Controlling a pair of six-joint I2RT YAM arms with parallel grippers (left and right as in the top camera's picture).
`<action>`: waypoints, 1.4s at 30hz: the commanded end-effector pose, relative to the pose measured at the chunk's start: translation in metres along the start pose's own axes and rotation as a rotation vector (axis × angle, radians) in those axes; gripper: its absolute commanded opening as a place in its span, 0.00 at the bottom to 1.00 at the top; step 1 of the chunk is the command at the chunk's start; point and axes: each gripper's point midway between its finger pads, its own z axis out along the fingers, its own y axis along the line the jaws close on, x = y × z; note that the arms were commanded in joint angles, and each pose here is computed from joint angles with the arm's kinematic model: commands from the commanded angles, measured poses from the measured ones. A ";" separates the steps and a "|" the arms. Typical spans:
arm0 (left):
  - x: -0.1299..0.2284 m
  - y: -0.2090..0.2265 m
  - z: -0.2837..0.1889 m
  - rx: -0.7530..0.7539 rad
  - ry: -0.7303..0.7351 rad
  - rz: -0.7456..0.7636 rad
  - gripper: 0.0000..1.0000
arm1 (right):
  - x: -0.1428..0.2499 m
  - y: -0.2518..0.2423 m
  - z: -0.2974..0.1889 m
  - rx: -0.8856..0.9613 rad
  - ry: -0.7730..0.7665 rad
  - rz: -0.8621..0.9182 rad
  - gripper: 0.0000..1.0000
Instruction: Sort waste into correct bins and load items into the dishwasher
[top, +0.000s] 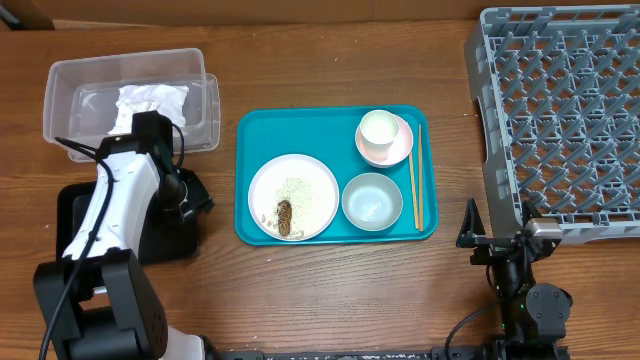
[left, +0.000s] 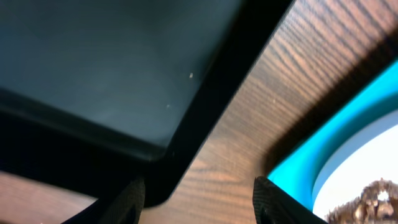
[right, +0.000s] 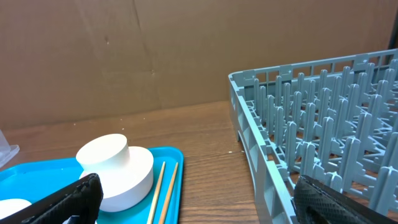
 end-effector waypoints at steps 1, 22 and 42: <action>0.003 0.004 0.002 -0.015 -0.025 -0.044 0.57 | 0.002 -0.002 0.000 0.011 -0.005 -0.004 1.00; -0.009 0.012 0.040 -0.037 -0.136 -0.097 0.41 | 0.002 -0.002 0.000 0.011 -0.005 -0.003 1.00; -0.005 -0.001 0.039 0.030 -0.104 -0.044 0.04 | 0.002 -0.002 0.000 0.011 -0.005 -0.004 1.00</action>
